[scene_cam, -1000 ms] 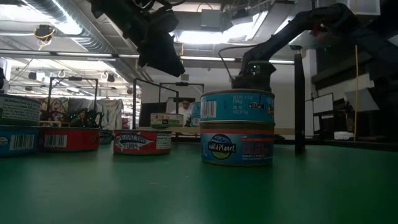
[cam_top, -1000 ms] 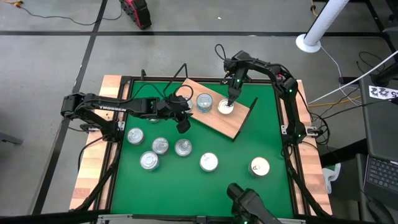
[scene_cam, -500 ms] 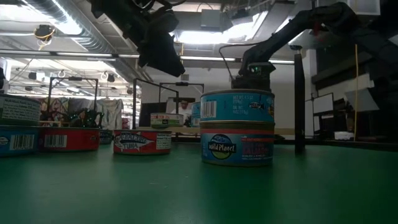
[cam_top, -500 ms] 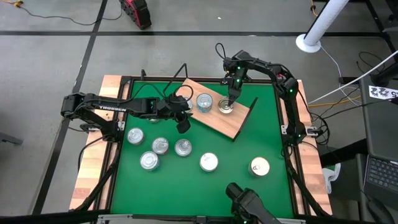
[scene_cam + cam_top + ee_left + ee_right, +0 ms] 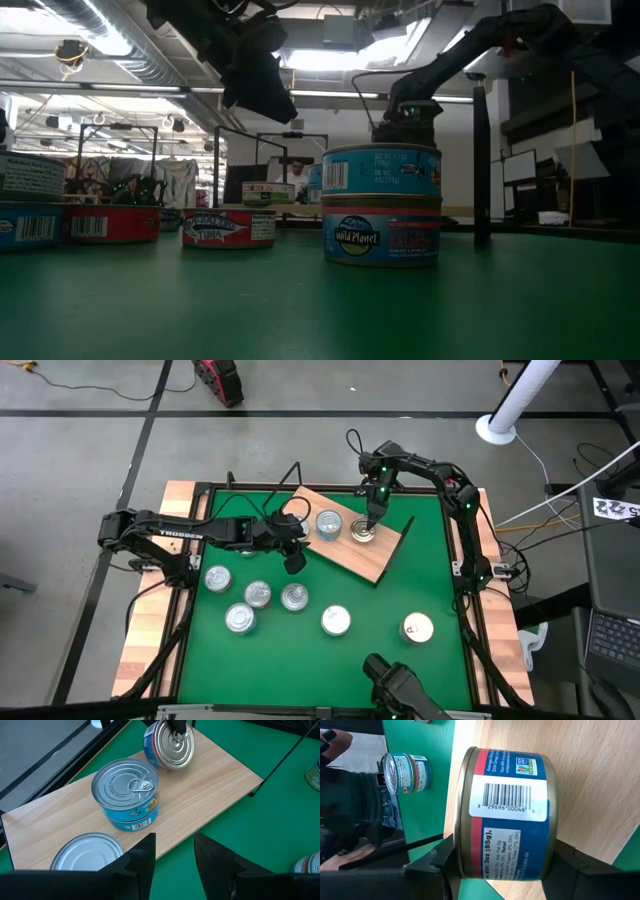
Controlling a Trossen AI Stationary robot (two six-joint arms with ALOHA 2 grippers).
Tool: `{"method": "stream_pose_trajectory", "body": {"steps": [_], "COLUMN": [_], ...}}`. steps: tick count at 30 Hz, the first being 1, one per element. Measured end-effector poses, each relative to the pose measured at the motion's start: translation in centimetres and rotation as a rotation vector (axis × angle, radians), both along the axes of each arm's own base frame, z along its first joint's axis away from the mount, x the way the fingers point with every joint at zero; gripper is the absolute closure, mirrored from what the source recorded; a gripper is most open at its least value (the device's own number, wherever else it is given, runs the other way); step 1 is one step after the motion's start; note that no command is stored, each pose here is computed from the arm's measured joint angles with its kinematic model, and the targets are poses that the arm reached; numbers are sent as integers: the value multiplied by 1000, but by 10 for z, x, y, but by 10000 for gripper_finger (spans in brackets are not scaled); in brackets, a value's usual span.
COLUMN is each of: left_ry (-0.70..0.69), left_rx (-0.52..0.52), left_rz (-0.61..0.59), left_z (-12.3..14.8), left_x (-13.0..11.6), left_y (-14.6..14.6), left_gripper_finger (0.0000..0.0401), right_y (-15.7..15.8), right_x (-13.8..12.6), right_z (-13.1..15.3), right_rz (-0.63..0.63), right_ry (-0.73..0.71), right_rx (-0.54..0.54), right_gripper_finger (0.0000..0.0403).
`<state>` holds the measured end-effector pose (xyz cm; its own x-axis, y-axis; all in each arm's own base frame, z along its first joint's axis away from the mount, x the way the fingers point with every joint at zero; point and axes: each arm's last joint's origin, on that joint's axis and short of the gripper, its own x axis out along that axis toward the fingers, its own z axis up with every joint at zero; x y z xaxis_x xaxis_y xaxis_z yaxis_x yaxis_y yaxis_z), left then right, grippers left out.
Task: Stack canned seafood by type on shelf
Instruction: Put the blue-pink tuna can on the shelf
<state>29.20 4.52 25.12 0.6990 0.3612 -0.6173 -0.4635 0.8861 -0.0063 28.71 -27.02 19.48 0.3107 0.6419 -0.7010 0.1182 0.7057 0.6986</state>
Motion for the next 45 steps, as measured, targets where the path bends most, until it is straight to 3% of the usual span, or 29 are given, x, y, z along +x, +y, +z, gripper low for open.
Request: {"method": "stream_pose_trajectory", "body": {"steps": [10, 19, 24, 45], "left_ry": [0, -2, -2, -4], "left_rx": [-1, -4, -4, -7], "left_rz": [0, 2, 2, 6], "left_z": [0, 0, 0, 0], "left_x": [0, 0, 0, 0], "left_y": [0, 0, 0, 0], "left_gripper_finger": [272, 272, 272, 272], "right_y": [-2, -7, -8, -6], "right_x": [2, 3, 3, 1], "right_z": [-1, -7, -8, -7], "right_rz": [-7, -5, 2, -38], "right_ry": [-15, 82, 94, 130], "right_rx": [-18, -138, -163, -114], "right_gripper_finger": [204, 137, 120, 168]}}
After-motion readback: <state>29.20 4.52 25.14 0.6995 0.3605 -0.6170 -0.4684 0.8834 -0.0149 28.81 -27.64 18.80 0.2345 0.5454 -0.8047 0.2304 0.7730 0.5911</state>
